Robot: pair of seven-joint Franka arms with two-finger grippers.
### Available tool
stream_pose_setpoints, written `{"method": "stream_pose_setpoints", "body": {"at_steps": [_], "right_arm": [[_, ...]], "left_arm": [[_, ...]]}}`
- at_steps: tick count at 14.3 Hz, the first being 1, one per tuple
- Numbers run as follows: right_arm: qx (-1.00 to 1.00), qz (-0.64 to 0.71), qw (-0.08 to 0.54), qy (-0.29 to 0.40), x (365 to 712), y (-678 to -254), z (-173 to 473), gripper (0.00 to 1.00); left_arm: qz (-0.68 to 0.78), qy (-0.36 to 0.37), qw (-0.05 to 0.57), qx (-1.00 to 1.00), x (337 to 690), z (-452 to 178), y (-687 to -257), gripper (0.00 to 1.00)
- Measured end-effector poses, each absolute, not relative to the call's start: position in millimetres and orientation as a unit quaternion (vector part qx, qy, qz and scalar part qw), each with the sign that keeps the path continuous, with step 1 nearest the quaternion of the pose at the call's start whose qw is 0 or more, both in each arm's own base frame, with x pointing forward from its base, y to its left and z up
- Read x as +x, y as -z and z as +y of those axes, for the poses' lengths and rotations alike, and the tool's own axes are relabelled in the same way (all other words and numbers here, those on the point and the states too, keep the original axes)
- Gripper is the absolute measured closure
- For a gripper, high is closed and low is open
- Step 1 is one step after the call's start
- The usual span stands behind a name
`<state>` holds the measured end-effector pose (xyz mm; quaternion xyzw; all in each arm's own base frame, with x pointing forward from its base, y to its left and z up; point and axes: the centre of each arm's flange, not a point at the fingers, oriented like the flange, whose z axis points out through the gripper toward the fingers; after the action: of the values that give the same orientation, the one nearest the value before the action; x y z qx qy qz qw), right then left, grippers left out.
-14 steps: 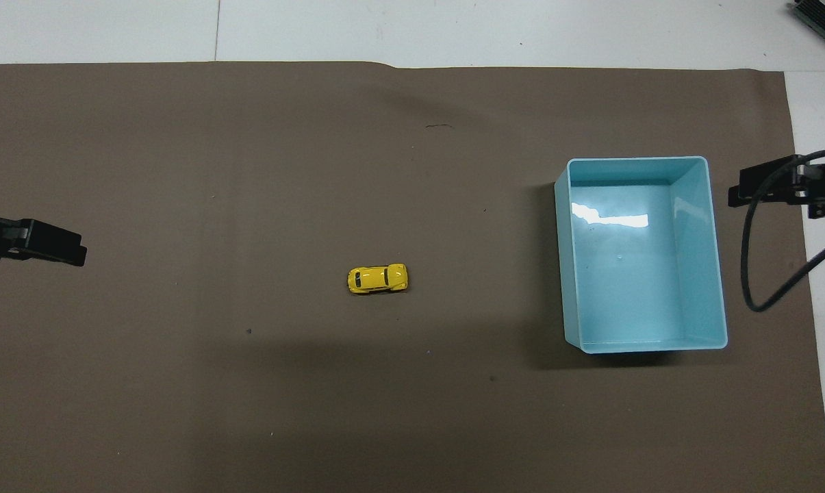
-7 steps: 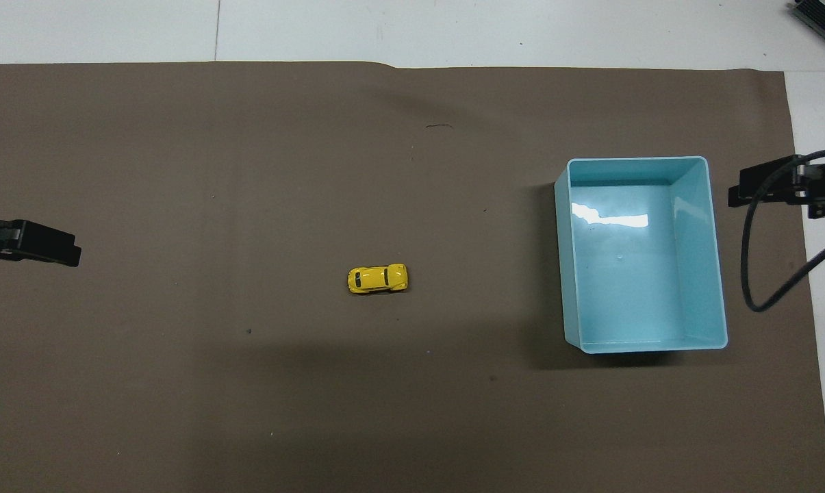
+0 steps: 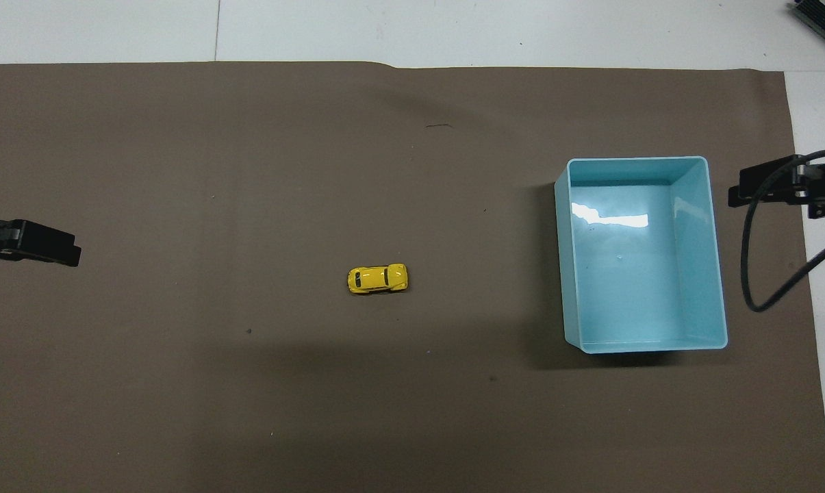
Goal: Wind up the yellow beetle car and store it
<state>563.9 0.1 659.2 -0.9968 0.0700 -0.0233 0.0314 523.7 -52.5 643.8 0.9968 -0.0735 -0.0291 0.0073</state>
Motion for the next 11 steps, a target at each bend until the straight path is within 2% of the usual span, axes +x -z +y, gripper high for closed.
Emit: {"method": "stream_pose_setpoints", "body": {"at_steps": [4, 11], "right_arm": [[-0.997, 0.070, 0.031, 0.023, 563.9, -659.2, 0.1, 0.00], [-0.997, 0.070, 0.031, 0.023, 563.9, -659.2, 0.1, 0.00]], "left_arm": [[-0.107, 0.029, 0.006, 0.994, 518.7, -88.5, -644.0, 0.00], [-0.219, 0.029, 0.014, 0.975, 491.1, -189.0, -644.7, 0.00]]}}
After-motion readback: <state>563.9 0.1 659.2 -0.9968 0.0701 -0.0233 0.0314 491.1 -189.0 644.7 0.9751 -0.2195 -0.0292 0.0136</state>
